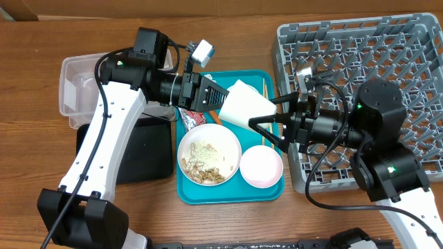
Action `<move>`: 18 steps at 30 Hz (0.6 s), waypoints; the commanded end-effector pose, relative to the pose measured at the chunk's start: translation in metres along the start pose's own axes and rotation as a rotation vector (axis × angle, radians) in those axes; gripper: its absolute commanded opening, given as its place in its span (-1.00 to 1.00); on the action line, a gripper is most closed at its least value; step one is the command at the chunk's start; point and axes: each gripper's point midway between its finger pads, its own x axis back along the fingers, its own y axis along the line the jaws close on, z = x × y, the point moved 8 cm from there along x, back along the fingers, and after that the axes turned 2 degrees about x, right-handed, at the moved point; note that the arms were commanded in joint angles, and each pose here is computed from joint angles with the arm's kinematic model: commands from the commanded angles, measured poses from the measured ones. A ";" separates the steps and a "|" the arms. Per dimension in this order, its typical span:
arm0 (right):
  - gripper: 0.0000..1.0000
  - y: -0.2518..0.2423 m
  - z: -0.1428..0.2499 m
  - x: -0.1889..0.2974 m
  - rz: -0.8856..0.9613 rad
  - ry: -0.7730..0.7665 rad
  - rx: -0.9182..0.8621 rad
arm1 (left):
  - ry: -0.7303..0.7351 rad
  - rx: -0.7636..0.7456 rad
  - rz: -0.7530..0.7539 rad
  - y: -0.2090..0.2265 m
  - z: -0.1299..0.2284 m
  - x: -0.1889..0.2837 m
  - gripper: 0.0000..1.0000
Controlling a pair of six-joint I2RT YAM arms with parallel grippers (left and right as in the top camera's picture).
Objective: Sort waste into correct bins and load items into the dishwasher
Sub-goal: 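Grasp the white cup with the right gripper and release the left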
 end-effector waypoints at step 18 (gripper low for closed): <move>0.07 0.020 -0.015 0.044 0.052 -0.112 0.071 | -0.019 -0.050 -0.065 -0.006 -0.003 0.007 1.00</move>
